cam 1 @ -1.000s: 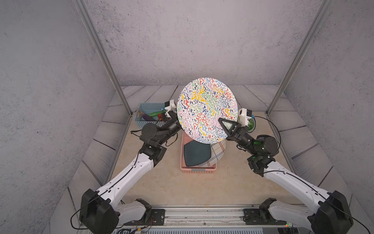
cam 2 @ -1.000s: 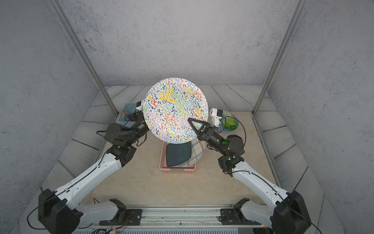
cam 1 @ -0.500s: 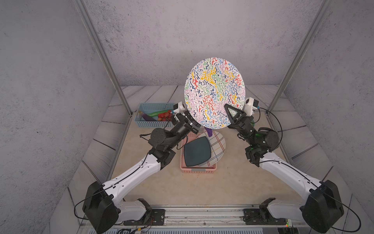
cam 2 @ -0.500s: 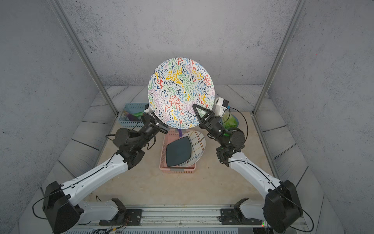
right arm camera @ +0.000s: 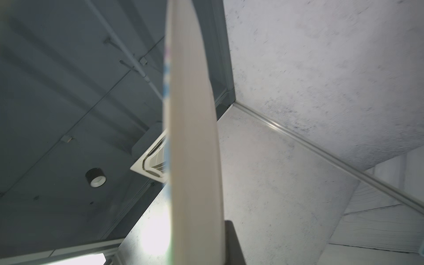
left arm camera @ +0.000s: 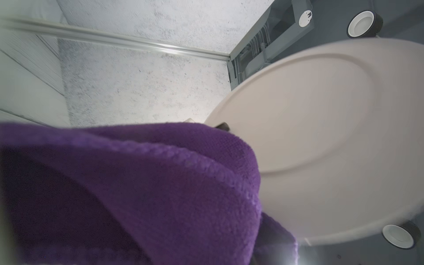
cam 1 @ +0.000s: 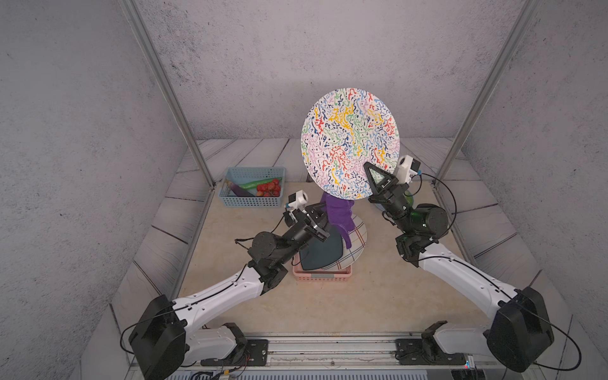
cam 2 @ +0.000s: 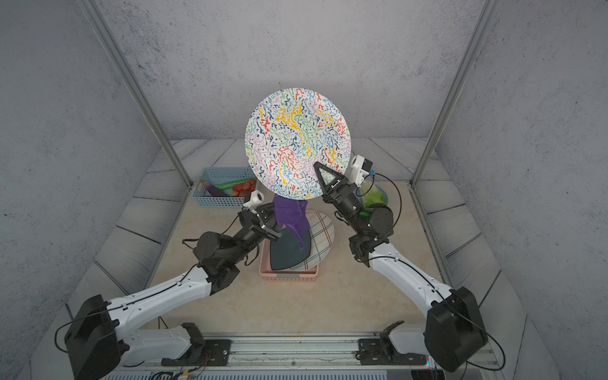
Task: Wipe the wet plate dry
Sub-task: Wipe the plate with towel.
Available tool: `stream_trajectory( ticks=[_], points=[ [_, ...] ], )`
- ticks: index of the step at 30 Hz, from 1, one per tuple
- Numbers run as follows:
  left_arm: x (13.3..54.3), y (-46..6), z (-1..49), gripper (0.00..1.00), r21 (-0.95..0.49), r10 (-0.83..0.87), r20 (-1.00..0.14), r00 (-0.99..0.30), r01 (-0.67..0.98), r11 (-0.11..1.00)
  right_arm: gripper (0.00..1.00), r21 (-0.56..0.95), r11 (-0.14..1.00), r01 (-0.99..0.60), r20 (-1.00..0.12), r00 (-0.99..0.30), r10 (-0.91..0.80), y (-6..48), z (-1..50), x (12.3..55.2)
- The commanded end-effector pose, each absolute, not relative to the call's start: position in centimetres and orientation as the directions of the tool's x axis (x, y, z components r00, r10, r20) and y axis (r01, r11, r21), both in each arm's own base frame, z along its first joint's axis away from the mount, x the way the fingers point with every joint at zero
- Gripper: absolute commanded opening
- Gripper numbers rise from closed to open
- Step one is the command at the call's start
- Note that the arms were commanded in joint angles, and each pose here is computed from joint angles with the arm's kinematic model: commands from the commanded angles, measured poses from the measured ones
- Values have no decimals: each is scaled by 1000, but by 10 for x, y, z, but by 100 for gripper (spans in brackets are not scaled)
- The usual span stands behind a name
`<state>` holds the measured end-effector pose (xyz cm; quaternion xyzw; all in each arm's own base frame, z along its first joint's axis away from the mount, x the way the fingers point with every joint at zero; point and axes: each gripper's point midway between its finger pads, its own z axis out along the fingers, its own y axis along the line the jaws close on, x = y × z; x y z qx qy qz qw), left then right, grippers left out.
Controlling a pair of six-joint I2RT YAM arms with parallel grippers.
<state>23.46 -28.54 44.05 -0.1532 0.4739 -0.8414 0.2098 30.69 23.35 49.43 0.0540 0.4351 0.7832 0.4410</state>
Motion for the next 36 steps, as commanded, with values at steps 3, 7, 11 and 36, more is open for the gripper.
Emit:
stream_trajectory(
  ticks=[3, 7, 11, 36],
  points=[
    [217, -214, 443, 0, -887, -690, -402, -601, 442, 132, 0, 787, -32, -616, -438, -594, 674, 247, 472, 303],
    [231, -192, 429, 0, -706, -580, -707, -403, 439, 556, 0, 758, 99, -645, -569, -579, 584, 274, 466, 290],
    [255, -205, 406, 0, -556, -395, -815, -423, 382, 738, 0, 714, 115, -690, -630, -563, 534, 292, 475, 276],
    [289, -165, 350, 0, -417, -274, -819, -504, 193, 888, 0, 652, -23, -758, -664, -585, 465, 308, 501, 216]
  ],
)
